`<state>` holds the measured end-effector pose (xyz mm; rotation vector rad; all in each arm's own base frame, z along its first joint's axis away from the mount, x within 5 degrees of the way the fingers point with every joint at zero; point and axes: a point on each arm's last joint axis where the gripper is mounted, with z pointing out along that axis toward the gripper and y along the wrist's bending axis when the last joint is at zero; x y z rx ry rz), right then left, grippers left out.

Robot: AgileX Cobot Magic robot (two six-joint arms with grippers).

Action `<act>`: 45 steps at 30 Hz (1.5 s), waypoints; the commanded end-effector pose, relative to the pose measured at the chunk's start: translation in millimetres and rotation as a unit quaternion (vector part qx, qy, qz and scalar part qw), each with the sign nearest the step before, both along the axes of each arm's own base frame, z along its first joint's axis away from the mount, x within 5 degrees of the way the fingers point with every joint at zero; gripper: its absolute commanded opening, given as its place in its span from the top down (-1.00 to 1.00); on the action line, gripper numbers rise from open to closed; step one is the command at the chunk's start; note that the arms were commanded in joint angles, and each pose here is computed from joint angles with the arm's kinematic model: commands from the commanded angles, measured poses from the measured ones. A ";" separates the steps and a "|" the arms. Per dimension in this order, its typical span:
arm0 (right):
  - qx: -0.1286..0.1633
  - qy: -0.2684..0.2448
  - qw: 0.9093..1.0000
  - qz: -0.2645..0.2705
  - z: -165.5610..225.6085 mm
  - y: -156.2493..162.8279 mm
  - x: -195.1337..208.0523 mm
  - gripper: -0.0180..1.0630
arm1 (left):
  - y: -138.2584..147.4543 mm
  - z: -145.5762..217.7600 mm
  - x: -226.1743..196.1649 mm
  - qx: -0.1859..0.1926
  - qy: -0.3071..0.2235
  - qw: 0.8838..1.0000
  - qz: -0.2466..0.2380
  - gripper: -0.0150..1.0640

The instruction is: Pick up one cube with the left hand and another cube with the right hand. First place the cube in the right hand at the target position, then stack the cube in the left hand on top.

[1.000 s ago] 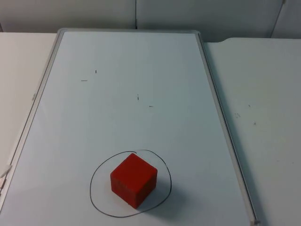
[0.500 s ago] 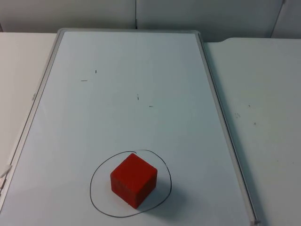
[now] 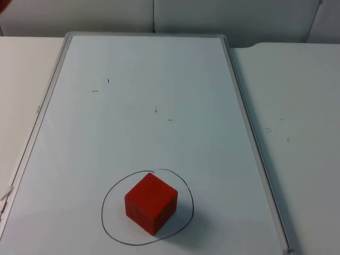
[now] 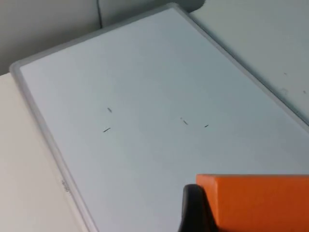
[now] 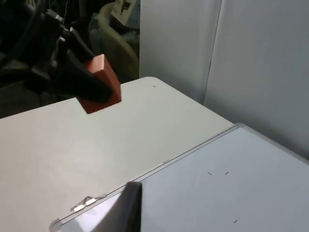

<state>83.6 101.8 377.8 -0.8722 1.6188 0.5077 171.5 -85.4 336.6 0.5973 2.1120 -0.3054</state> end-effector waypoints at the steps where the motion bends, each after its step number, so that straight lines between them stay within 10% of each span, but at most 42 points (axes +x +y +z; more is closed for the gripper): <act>1: 0.006 -0.005 1.000 0.002 0.5 0.1 -0.5 -0.88 | -10.3 -0.1 10.7 -0.005 0.015 1.000 -0.023 0.83; 18: -0.001 0.001 1.000 0.001 -2.5 0.1 -0.4 -0.88 | -111.1 -100.1 56.8 0.055 0.151 0.979 -0.123 0.98; 45: -0.013 0.010 1.000 -0.002 -5.5 -0.8 -0.4 -0.88 | -126.8 -153.9 48.1 0.037 0.194 0.977 -0.076 0.98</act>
